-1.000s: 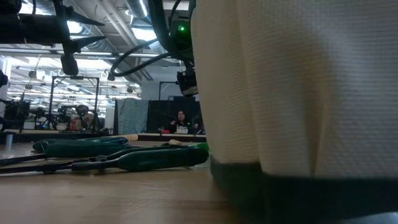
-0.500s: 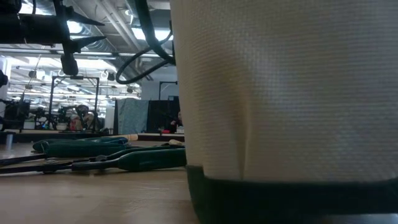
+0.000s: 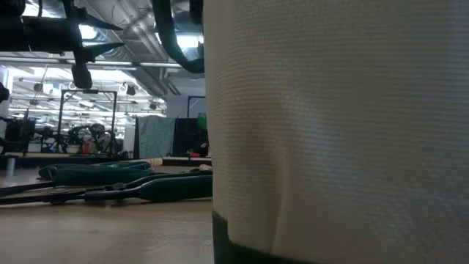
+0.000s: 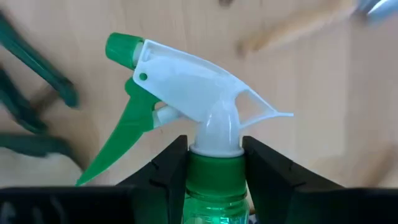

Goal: Pick & Place Garden tools in Gardening bag
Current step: Put the left green spray bottle into the gardening bag

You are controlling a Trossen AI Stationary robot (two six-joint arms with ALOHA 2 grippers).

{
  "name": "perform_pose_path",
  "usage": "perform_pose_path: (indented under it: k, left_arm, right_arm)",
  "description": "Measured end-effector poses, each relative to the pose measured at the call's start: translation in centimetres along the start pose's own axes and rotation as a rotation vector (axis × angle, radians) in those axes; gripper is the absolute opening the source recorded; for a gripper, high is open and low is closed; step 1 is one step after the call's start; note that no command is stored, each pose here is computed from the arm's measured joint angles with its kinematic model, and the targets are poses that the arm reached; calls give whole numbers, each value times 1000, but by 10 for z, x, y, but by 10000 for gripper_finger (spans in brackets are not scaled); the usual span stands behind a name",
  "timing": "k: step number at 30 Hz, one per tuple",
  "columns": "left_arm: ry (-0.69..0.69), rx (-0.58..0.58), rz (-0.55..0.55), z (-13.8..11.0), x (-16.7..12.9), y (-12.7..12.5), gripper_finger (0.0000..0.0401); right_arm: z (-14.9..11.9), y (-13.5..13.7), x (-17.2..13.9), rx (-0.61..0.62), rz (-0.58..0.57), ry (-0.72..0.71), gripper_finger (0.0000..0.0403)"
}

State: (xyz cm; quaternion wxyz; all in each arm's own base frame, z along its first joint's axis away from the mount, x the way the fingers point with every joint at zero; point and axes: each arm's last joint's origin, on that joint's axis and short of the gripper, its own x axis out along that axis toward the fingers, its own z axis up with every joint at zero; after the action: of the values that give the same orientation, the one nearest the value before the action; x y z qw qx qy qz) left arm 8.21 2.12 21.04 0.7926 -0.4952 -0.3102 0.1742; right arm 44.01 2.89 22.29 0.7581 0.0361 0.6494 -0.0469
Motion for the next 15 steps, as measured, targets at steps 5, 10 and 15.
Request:
perform_pose_path:
  k: [5,10,15]
  left_arm:
    - [1,-16,0,0,0,0,118]
    - [12,-20,-6,0,0,0,118]
    - [34,-35,-20,-1,0,-1,118]
  right_arm:
    - [8,0,-34,15,11,-53,140]
    - [14,-1,-76,68,31,-137,140]
    - [15,2,-121,167,165,-313,140]
